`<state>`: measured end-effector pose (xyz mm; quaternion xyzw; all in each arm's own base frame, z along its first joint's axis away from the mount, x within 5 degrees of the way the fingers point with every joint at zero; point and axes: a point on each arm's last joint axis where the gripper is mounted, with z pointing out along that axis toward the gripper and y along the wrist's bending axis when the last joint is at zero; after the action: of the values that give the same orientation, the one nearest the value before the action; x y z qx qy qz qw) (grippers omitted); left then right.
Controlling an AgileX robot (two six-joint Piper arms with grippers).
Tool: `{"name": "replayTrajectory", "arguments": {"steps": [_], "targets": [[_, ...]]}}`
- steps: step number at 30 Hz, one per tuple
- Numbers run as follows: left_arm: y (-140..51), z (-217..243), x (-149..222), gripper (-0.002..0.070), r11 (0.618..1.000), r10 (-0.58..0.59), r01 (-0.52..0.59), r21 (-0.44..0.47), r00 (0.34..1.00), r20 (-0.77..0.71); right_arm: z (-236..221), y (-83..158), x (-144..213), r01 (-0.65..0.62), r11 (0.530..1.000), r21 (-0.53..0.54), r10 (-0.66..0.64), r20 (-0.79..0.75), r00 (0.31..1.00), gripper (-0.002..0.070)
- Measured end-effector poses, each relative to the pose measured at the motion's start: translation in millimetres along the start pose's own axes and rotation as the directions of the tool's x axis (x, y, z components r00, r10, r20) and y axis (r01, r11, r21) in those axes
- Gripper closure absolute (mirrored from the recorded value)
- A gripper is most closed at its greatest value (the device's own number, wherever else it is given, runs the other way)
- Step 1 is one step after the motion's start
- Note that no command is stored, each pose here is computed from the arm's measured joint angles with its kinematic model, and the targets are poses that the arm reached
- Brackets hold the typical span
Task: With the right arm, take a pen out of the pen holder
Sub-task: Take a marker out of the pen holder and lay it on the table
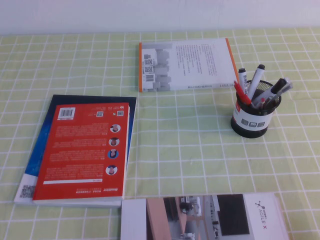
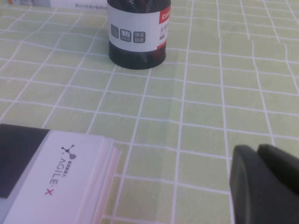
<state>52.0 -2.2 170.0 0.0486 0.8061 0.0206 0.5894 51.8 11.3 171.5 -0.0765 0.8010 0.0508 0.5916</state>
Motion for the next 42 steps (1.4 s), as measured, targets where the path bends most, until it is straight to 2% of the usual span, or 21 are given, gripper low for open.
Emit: {"name": "replayTrajectory", "arguments": {"steps": [33, 38, 42], "targets": [[0.0, 0.0, 0.0, 0.0680, 1.000, 0.000, 0.000, 0.000, 1.000, 0.000, -0.1, 4.5, -1.3, -0.139, 0.989, -0.050, 0.139, 0.007, 0.990, 0.0691], [0.0, 0.0, 0.0, 0.0680, 1.000, 0.000, 0.000, 0.000, 1.000, 0.000, -0.3, 4.2, -6.4, -0.206, 0.977, -0.053, 0.209, 0.061, 0.976, 0.0691], [0.0, 0.0, 0.0, 0.0680, 1.000, 0.000, 0.000, 0.000, 1.000, 0.000, -0.9, 4.3, -12.8, -0.301, 0.950, -0.082, 0.309, 0.121, 0.943, 0.0691]]}}
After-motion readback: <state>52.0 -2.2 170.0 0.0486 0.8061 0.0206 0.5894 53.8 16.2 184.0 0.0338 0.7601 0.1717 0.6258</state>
